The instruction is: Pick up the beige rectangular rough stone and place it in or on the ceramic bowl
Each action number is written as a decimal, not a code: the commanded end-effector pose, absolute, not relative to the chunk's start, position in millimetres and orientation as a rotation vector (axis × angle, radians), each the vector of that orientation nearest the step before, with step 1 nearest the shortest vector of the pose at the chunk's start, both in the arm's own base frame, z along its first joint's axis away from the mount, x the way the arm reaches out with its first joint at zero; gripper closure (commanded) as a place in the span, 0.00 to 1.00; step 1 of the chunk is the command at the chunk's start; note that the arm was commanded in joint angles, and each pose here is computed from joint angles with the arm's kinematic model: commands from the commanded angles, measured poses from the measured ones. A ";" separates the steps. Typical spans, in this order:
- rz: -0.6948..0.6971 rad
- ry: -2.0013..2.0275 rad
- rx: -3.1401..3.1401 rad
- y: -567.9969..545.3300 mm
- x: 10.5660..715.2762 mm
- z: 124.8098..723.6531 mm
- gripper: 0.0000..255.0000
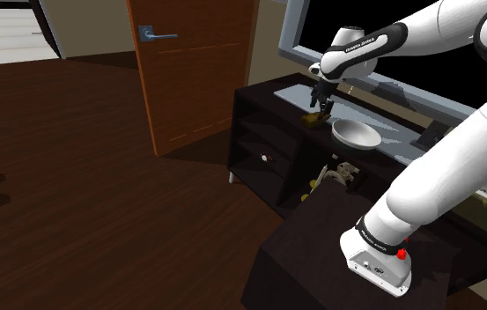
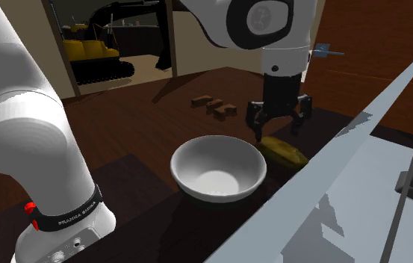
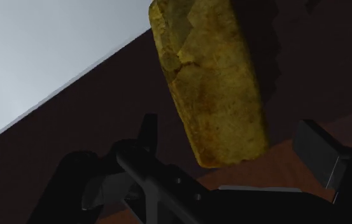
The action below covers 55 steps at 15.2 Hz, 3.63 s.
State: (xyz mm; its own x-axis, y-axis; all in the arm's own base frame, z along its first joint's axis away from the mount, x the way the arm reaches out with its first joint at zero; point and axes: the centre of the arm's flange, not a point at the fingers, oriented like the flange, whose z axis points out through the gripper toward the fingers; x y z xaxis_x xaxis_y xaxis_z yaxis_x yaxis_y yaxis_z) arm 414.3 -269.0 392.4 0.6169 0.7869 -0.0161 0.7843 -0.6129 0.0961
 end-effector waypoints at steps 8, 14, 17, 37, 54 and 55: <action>0.052 1.533 2.624 -277.2 410.4 356.8 0.00; 0.052 1.533 2.624 -277.2 410.4 356.8 0.00; 0.052 1.533 2.624 -277.2 410.4 356.8 1.00; 0.052 1.533 2.624 -277.2 410.4 420.2 1.00; 0.052 1.533 2.624 -277.2 410.4 508.0 1.00; 0.052 1.533 2.624 -274.1 397.6 508.4 1.00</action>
State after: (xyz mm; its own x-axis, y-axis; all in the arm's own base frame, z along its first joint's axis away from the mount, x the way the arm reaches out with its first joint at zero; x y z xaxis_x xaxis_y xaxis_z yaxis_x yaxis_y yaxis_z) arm 404.8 -275.5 505.8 0.4917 0.8705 -0.0220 0.8670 -0.4871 0.1048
